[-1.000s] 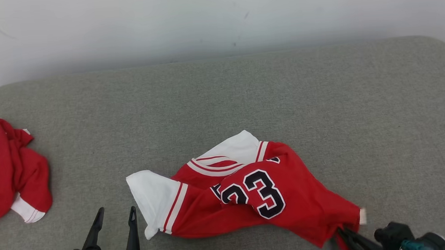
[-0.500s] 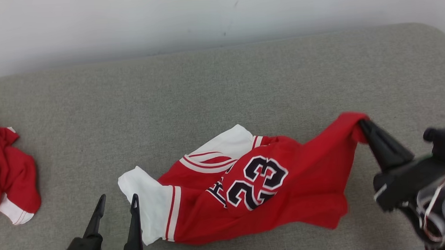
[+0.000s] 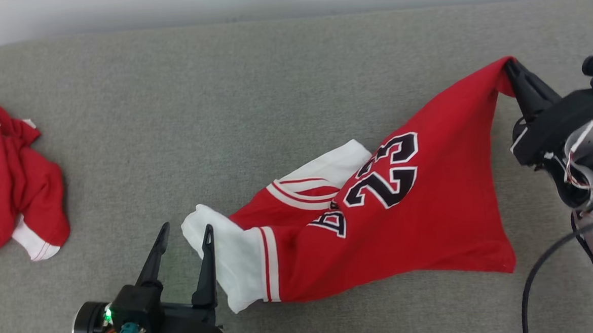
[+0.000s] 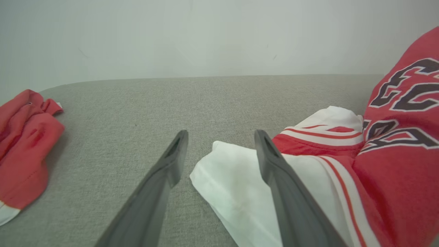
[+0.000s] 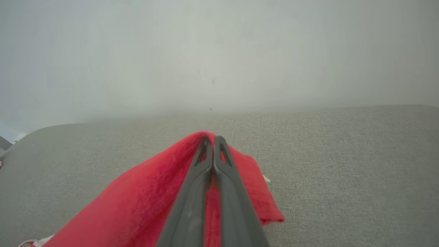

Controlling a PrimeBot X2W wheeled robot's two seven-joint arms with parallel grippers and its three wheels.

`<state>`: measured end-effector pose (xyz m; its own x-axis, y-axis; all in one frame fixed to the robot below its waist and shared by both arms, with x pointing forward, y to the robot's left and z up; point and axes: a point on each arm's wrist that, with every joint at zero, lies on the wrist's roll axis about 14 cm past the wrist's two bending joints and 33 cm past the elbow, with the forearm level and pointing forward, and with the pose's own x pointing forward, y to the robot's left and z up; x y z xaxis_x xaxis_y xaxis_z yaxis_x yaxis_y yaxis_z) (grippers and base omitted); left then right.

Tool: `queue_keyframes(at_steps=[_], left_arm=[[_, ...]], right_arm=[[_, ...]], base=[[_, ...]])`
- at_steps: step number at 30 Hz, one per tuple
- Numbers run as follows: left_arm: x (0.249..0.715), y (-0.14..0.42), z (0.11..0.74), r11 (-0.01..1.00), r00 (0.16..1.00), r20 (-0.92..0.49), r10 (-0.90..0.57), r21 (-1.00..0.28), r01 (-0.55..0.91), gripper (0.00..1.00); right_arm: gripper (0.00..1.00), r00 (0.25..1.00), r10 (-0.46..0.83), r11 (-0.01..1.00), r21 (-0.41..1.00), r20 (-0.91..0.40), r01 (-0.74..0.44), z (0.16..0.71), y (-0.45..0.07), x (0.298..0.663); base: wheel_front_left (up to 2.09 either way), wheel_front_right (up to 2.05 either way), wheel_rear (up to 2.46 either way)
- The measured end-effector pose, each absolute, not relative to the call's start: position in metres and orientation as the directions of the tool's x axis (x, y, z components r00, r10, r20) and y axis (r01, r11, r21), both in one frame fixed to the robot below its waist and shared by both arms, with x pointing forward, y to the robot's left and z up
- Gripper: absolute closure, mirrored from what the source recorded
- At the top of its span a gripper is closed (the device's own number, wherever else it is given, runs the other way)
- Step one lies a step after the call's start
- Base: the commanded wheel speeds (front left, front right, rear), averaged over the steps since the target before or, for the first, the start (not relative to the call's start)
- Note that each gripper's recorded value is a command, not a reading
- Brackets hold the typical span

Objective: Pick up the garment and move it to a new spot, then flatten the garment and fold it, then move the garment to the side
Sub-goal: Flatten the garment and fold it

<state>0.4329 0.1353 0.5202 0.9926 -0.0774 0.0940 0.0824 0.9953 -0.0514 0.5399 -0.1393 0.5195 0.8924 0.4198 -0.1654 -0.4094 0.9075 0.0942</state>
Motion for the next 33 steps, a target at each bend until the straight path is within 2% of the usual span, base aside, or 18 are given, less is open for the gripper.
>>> queue_keyframes(at_steps=[1,2,3,4,12,17,21,26,32,33], left_arm=[[0.436,0.135,0.517,0.995,0.993,0.091,-0.077,-0.054,0.083,0.00],[0.438,0.136,0.516,0.995,0.993,0.089,-0.074,-0.054,0.079,0.00],[0.439,0.137,0.514,0.996,0.994,0.084,-0.070,-0.054,0.074,0.00],[0.440,0.137,0.512,0.996,0.994,0.080,-0.069,-0.055,0.073,0.00],[0.446,0.146,0.500,0.998,0.997,0.061,-0.038,-0.042,0.040,0.00],[0.447,0.145,0.505,0.998,0.996,0.076,-0.043,-0.034,0.046,0.00],[0.445,0.147,0.513,0.998,0.994,0.096,-0.048,-0.022,0.050,0.00],[0.432,0.151,0.519,0.999,0.994,0.100,-0.039,-0.017,0.041,0.00],[0.416,0.151,0.531,0.999,0.992,0.116,-0.049,-0.010,0.051,0.00],[0.404,0.151,0.537,0.998,0.991,0.121,-0.060,-0.003,0.061,0.00]], right_arm=[[1.00,0.890,0.407,0.913,0.105,-0.203,-0.394,0.507,-0.140,0.553],[0.90,0.886,0.401,0.916,0.107,-0.231,-0.387,0.498,-0.140,0.558],[0.55,0.883,0.396,0.918,0.116,-0.251,-0.378,0.490,-0.140,0.562],[0.00,0.883,0.391,0.920,0.134,-0.258,-0.368,0.484,-0.139,0.567],[0.00,0.901,0.392,0.912,0.204,-0.184,-0.355,0.474,-0.124,0.587],[0.00,0.916,0.388,0.904,0.232,-0.101,-0.358,0.487,-0.129,0.575],[0.00,0.938,0.346,0.913,0.246,-0.035,-0.327,0.503,-0.154,0.557],[0.00,0.960,0.252,0.930,0.243,0.124,-0.276,0.549,-0.191,0.523],[0.00,0.962,0.205,0.954,0.181,0.182,-0.237,0.553,-0.200,0.456],[0.00,0.959,0.219,0.961,0.127,0.179,-0.244,0.551,-0.188,0.415]], base=[[0.00,0.00,0.00],[0.00,0.00,0.00],[0.00,0.00,0.00],[0.00,0.00,0.00],[0.00,0.00,0.00],[0.00,0.00,0.00],[0.00,0.00,0.00],[0.00,0.00,0.00],[0.00,0.00,0.00],[0.00,0.00,0.00]])
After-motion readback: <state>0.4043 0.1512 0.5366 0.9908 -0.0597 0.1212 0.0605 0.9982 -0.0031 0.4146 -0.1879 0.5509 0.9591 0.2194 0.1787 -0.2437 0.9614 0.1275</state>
